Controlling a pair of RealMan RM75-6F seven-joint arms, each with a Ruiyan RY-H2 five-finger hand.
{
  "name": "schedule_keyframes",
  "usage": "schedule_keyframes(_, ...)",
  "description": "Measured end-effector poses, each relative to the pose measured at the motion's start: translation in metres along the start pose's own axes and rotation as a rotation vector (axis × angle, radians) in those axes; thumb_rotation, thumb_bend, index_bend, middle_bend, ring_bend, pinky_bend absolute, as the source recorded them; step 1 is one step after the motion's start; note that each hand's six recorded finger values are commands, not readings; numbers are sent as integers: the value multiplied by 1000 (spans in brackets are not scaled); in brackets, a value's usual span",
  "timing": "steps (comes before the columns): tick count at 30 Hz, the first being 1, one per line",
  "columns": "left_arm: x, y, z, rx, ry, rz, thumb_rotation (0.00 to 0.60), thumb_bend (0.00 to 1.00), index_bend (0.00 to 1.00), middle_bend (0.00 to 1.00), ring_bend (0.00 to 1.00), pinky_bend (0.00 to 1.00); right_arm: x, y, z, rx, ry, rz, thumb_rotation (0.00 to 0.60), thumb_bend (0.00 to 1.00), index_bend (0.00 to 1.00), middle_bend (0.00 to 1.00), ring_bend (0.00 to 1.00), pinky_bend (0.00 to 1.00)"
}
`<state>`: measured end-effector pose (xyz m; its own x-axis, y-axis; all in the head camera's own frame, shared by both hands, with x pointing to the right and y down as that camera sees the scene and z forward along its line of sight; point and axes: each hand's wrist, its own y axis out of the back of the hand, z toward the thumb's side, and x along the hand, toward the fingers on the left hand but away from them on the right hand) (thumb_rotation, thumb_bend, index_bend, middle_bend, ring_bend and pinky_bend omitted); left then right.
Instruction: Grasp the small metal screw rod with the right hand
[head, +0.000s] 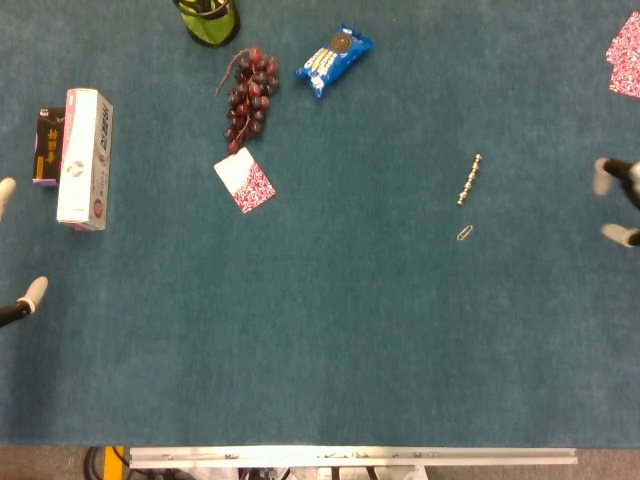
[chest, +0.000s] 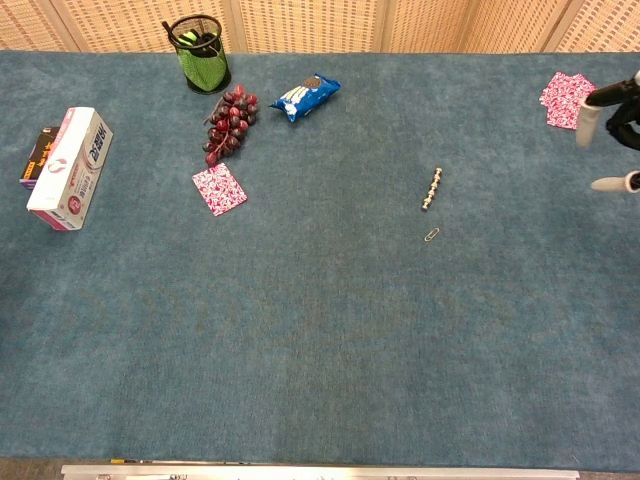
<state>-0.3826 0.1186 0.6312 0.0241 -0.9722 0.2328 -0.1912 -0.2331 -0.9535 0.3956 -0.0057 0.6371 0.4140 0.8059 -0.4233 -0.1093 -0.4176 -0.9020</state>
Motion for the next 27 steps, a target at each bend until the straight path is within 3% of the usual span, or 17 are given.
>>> schedule_keyframes(13,-1,-1,-5,-5,18,-1,600,203,0,64,41,12,-75,-31,35,74,116,99,600,133,529,960,1000,1000)
schedule_keyframes(27,1,-4,-9,-11,28,-7,600,203,0,64,42,12,-124,-66,58,127,141,204,600,204,529,964,1000,1000)
